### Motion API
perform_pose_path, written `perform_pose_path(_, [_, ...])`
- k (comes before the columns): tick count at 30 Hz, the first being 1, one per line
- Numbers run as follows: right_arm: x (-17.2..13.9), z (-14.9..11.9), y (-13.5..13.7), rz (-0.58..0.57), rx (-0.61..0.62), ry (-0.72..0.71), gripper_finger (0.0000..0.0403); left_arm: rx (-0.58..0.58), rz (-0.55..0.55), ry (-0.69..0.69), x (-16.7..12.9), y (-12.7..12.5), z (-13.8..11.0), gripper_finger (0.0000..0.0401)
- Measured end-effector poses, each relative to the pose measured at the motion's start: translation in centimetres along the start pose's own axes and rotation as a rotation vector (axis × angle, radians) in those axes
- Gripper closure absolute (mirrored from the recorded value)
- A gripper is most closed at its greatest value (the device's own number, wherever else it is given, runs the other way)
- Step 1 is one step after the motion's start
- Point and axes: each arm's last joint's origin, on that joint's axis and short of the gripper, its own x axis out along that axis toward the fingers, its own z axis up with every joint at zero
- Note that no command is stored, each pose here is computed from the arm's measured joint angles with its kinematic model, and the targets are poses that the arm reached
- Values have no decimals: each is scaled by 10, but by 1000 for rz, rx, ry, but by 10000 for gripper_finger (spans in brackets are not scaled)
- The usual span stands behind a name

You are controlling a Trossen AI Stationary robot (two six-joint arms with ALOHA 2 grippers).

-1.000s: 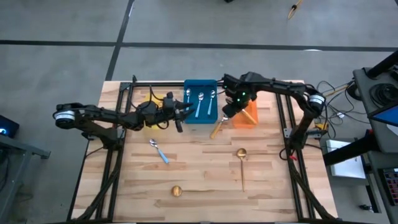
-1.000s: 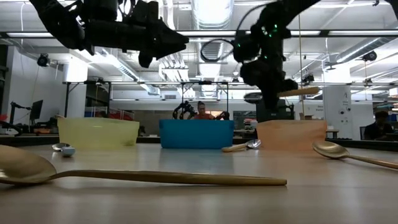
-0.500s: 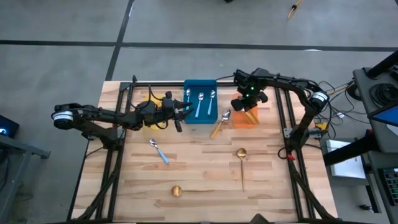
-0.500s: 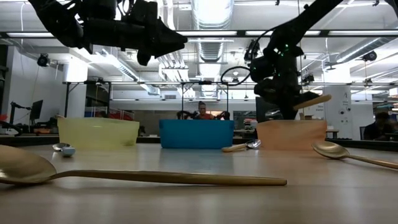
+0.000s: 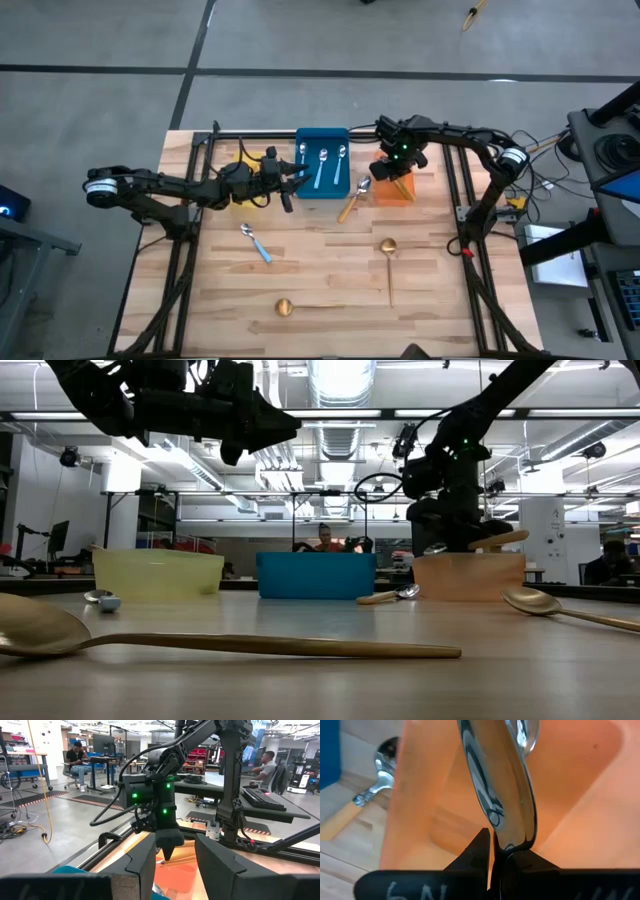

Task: Sort silverware by color (type)
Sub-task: Put the yellow spoon into the orange bin

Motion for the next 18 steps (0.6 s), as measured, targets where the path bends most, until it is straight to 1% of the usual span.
perform_pose_path(5, [6, -2, -3, -2, -5, 3, 391, 0, 0, 0, 0, 0, 0, 282])
perform_pose_path(10, [11, -1, -3, 10, -15, -24, 391, 0, 0, 0, 0, 0, 0, 282])
perform_pose_path(18, [12, 0, -3, 15, -29, -34, 390, 0, 0, 0, 0, 0, 0, 282])
